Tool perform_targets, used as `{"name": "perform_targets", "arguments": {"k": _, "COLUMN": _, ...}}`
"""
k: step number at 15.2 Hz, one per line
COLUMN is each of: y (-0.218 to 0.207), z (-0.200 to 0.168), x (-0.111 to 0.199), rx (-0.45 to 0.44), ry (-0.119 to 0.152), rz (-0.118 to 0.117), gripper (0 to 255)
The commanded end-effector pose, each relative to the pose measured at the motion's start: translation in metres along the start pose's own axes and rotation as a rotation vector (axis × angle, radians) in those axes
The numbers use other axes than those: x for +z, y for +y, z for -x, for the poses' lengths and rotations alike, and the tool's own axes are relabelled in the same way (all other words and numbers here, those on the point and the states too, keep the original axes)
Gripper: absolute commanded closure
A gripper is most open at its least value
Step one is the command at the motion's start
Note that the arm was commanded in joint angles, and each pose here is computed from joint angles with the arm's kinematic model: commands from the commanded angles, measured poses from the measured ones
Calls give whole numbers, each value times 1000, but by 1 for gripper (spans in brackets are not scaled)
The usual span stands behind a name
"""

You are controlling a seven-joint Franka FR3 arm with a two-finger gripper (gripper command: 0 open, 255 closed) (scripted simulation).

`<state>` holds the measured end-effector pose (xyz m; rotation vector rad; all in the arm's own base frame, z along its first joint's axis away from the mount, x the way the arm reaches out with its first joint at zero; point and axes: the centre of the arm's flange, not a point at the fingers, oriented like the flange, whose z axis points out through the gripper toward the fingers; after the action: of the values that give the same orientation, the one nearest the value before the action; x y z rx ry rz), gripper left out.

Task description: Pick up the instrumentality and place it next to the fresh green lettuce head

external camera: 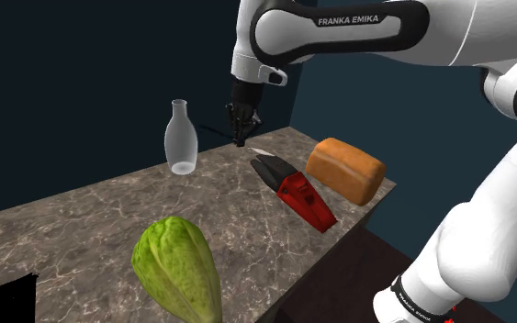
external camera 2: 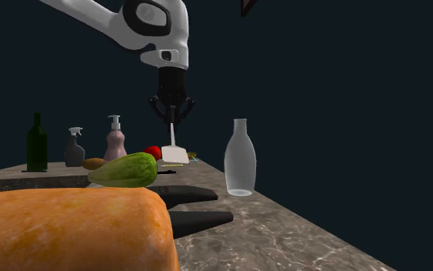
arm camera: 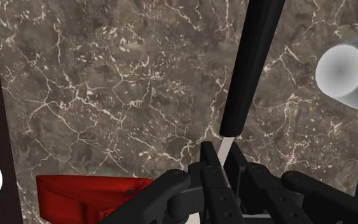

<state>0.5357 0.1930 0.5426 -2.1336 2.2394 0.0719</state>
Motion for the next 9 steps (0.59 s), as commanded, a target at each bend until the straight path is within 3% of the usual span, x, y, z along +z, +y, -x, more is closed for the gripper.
{"name": "perform_targets", "arguments": {"k": 1, "y": 18, "z": 23, "x": 1, "rx": 1, "ry": 0, "rz": 0, "gripper": 255}}
{"name": "perform_targets", "arguments": {"k": 5, "y": 49, "z": 70, "x": 4, "rx": 1, "ry": 0, "rz": 0, "gripper": 255}}
{"name": "perform_targets", "arguments": {"k": 9, "y": 49, "z": 69, "x": 25, "rx": 1, "ry": 0, "rz": 0, "gripper": 255}}
